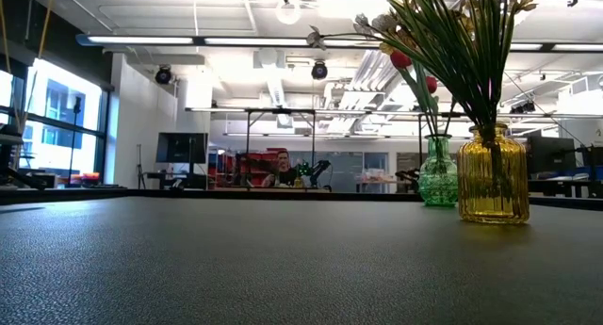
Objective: Sort flowers into vase by color
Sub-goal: Put the white flowers into the yellow vase
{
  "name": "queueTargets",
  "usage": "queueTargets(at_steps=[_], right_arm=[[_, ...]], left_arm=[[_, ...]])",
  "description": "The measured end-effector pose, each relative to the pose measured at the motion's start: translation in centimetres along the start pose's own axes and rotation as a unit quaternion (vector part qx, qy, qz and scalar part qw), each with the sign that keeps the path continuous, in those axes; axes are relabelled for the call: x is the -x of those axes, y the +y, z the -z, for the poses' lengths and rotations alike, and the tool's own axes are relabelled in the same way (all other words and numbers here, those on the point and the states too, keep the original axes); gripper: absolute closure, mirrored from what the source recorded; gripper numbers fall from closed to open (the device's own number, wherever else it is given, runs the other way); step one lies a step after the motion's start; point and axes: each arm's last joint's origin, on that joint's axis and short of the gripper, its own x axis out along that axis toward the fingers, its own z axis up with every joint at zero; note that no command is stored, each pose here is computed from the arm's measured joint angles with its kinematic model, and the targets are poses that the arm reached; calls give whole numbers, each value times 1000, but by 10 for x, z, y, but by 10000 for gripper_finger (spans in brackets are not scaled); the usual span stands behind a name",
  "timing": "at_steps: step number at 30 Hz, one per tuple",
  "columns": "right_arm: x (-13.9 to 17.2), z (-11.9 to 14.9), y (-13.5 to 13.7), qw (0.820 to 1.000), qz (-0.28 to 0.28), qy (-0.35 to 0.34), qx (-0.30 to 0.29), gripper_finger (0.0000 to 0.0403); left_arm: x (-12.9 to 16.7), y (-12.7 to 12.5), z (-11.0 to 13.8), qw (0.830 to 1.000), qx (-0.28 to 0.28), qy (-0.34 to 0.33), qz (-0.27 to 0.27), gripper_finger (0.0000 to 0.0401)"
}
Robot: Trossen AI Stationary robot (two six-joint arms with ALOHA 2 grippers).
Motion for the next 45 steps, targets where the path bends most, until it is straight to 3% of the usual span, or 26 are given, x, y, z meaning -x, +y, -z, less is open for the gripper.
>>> queueTargets(at_steps=[5, 9, 13, 16, 23, 28, 39, 45], right_arm=[[37, -8, 0, 999, 22, 45, 2, 401], [70, -2, -7, 993, 98, 68, 7, 401], [104, 11, -29, 988, 149, 43, -21, 402], [123, 20, -50, 987, 152, 17, -46, 402], [125, 25, -91, 982, 175, 32, -57, 402], [120, 34, -96, 974, 199, 85, -59, 402], [129, 79, -115, 972, 211, 61, -80, 403], [132, 75, -125, 972, 206, 42, -103, 403]], left_arm=[[0, 0, 11, 999, 5, 34, 0, 298], [0, 1, 13, 999, 10, 43, -2, 284], [0, 1, 13, 999, 10, 43, -2, 282], [0, 1, 14, 999, 10, 44, -2, 281], [0, 1, 14, 999, 9, 44, -2, 281], [0, 0, 14, 999, 22, 46, 11, 281], [-1, 1, 14, 999, 24, 46, 11, 281], [-3, 2, 14, 999, 25, 48, 8, 281]])
